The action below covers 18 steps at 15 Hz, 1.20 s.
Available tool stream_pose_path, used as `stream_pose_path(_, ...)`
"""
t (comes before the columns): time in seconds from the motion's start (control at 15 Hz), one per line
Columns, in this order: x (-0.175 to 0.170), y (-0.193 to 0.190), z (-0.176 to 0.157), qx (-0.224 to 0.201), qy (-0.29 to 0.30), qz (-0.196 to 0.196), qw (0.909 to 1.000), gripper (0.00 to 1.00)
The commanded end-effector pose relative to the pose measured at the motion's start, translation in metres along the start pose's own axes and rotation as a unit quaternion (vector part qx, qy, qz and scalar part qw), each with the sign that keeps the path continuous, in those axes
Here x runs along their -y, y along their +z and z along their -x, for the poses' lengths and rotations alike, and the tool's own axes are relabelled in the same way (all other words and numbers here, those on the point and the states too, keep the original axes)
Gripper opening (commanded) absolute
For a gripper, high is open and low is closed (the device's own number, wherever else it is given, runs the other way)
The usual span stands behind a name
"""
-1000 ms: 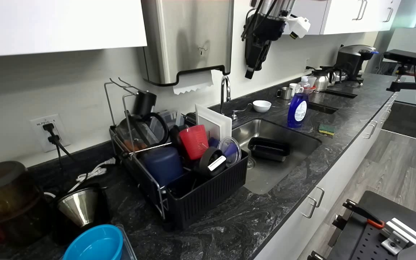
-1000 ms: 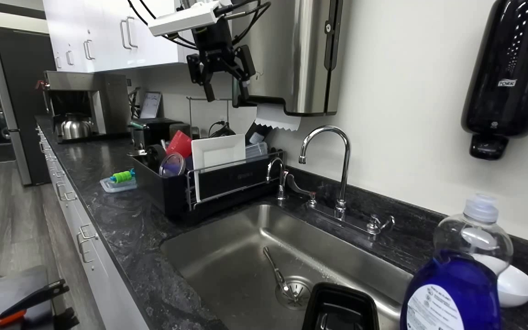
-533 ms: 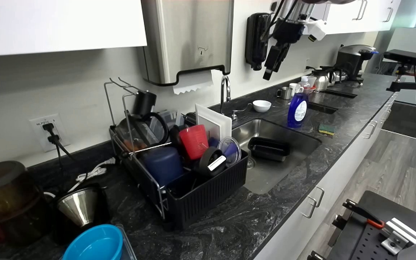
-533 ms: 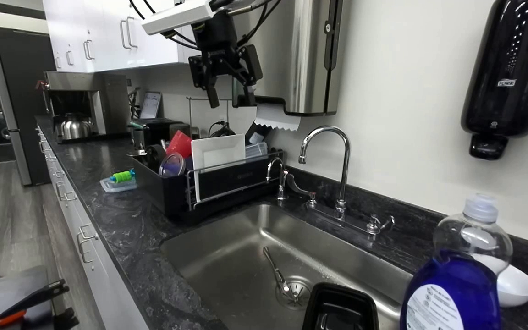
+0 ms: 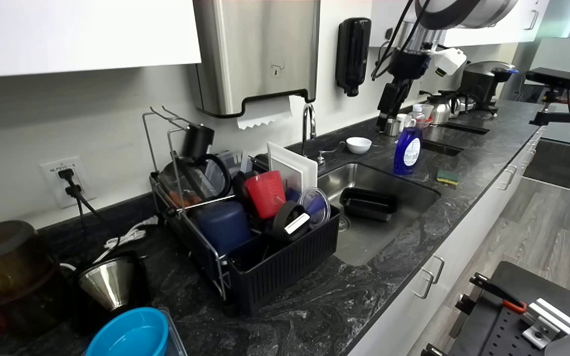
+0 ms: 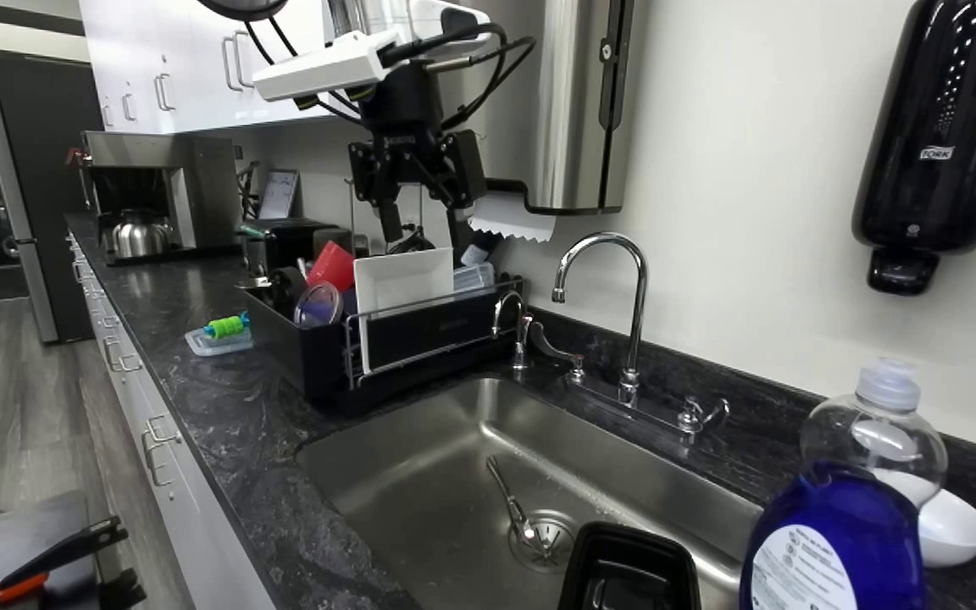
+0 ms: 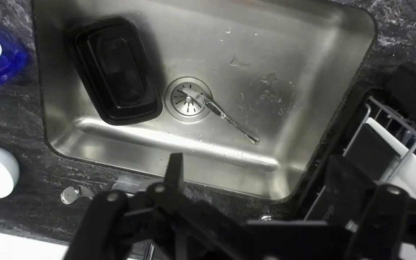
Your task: Pick up the red cup from the sink and put it in the dish rack.
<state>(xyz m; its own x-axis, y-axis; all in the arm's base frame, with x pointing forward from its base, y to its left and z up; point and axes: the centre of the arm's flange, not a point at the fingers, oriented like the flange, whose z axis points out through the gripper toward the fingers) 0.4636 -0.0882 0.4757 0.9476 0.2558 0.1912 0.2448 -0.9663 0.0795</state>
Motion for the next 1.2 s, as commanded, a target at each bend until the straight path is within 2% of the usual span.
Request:
stream_pose_path(0.0, -0.004, 0.012, 0.013, 0.0, 0.009, 0.005, 0.9999, 1.0)
stream_pose_path(0.67, -0.017, 0.059, 0.041, 0.024, 0.042, -0.006, 0.9988, 1.0)
stream_pose_path(1.13, -0.013, 0.065, 0.041, 0.029, 0.045, -0.012, 0.9985, 1.0)
